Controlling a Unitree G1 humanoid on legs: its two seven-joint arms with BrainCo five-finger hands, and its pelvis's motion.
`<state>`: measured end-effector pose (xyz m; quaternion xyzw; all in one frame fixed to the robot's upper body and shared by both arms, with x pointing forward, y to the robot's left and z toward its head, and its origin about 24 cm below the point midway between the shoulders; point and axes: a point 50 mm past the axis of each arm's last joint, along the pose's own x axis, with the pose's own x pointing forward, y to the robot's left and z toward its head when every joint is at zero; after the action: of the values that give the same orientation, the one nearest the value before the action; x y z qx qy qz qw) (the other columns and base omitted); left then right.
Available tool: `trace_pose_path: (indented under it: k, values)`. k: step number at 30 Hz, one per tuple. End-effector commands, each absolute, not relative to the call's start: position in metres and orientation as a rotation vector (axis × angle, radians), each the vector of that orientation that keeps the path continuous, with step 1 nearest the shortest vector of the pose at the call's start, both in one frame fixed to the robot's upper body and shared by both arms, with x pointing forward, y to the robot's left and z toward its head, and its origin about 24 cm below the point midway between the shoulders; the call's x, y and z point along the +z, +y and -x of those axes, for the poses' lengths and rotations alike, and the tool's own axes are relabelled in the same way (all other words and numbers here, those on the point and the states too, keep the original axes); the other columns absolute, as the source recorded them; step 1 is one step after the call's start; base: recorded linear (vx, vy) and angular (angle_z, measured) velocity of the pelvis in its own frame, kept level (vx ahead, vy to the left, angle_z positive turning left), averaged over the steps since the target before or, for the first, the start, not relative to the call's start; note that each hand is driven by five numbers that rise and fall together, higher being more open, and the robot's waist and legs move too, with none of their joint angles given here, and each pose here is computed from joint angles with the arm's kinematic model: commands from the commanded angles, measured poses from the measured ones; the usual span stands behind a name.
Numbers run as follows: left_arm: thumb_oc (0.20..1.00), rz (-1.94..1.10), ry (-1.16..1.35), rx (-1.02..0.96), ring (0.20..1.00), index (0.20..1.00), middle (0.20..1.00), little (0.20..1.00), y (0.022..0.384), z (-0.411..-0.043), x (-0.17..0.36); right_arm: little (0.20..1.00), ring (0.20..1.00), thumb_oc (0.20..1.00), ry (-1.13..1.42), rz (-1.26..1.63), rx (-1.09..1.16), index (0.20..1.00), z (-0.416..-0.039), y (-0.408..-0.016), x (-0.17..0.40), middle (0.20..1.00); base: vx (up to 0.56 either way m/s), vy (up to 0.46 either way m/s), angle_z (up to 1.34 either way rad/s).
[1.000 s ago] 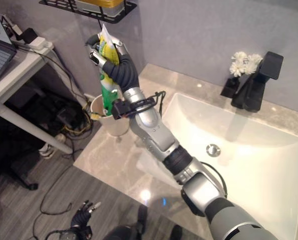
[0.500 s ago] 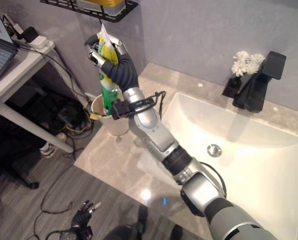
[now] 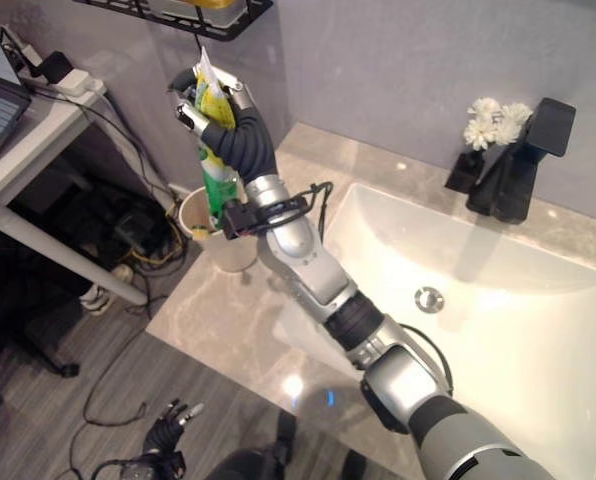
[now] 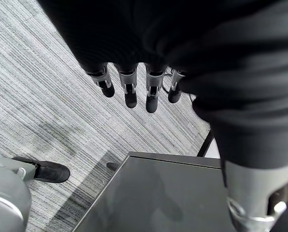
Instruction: Put brush and paste in cup on sink, flatten towel.
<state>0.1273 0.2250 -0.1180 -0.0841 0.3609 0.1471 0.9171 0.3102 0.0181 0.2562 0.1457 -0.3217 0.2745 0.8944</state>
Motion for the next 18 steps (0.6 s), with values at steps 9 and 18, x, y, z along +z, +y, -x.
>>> trace_pose_path:
  k: [9,18]
  values:
    - [1.000,0.126,0.692,0.276,1.000,1.000,1.000,1.000,0.230,-0.128,-0.111,1.000,1.000,1.000,-0.831,-0.439,0.645,1.000,-0.289,0.029,0.297,1.000,0.00,0.000,0.00]
    - [1.000,0.119,0.715,0.253,1.000,1.000,1.000,1.000,0.223,-0.126,-0.117,1.000,1.000,1.000,-0.770,-0.485,0.655,1.000,-0.291,0.038,0.288,1.000,0.00,0.006,-0.07]
